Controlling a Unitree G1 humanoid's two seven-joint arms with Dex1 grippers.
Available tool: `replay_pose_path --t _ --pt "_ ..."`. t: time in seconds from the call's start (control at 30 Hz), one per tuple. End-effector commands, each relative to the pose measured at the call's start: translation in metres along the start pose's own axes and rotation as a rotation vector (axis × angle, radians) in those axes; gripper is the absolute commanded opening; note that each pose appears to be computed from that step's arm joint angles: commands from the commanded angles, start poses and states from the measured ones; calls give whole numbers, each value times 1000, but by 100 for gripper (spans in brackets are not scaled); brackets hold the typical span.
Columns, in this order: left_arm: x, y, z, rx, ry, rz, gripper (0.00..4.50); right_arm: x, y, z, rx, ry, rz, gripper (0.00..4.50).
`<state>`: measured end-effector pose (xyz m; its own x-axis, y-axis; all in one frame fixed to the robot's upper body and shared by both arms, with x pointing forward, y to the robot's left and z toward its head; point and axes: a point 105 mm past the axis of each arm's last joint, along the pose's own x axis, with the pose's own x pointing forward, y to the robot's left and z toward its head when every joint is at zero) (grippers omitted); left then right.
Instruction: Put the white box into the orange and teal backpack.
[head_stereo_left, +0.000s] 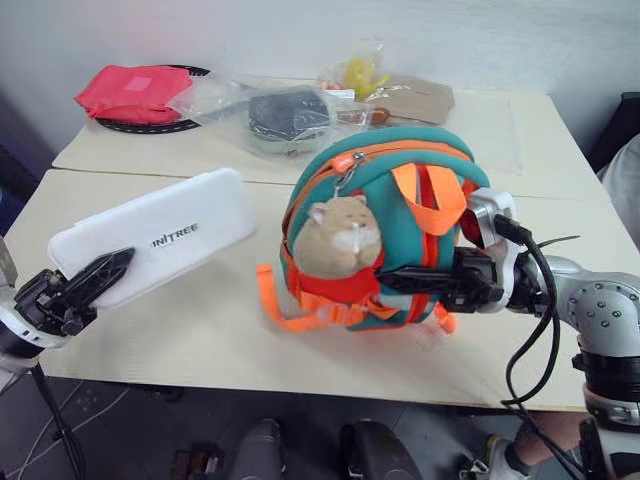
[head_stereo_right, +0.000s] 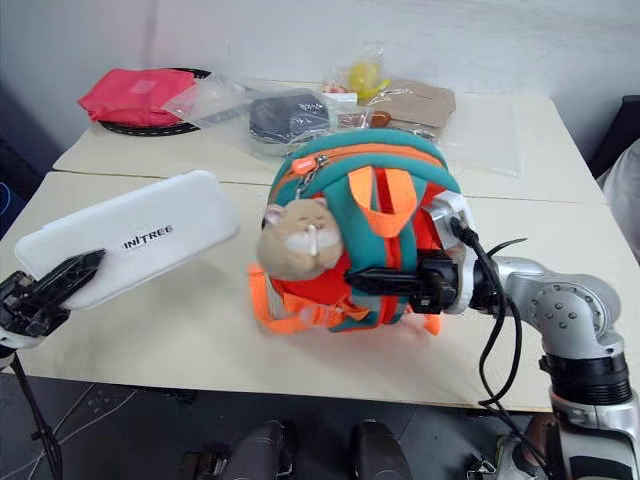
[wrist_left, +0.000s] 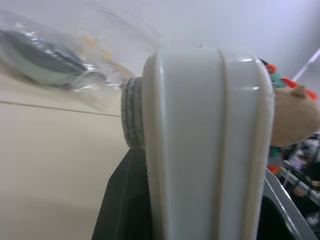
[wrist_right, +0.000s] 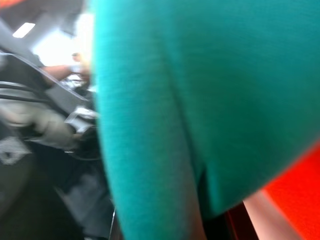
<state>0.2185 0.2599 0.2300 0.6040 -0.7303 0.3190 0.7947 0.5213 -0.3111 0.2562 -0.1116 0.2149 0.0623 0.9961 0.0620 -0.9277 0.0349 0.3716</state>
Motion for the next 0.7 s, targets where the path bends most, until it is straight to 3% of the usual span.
replay_pose_path --t 0.03,0.43,0.5,0.7 --pt "9 -27 18 80 -23 -92 121 0 4 1 -43 -15 11 1" --pt "57 -36 -8 120 172 -304 121 7 9 -15 -40 9 23 1" --pt "60 -32 -20 189 277 -320 121 7 9 -14 -45 3 19 1" --pt "98 -28 -26 395 367 -382 121 8 9 -12 -56 -13 6 1"
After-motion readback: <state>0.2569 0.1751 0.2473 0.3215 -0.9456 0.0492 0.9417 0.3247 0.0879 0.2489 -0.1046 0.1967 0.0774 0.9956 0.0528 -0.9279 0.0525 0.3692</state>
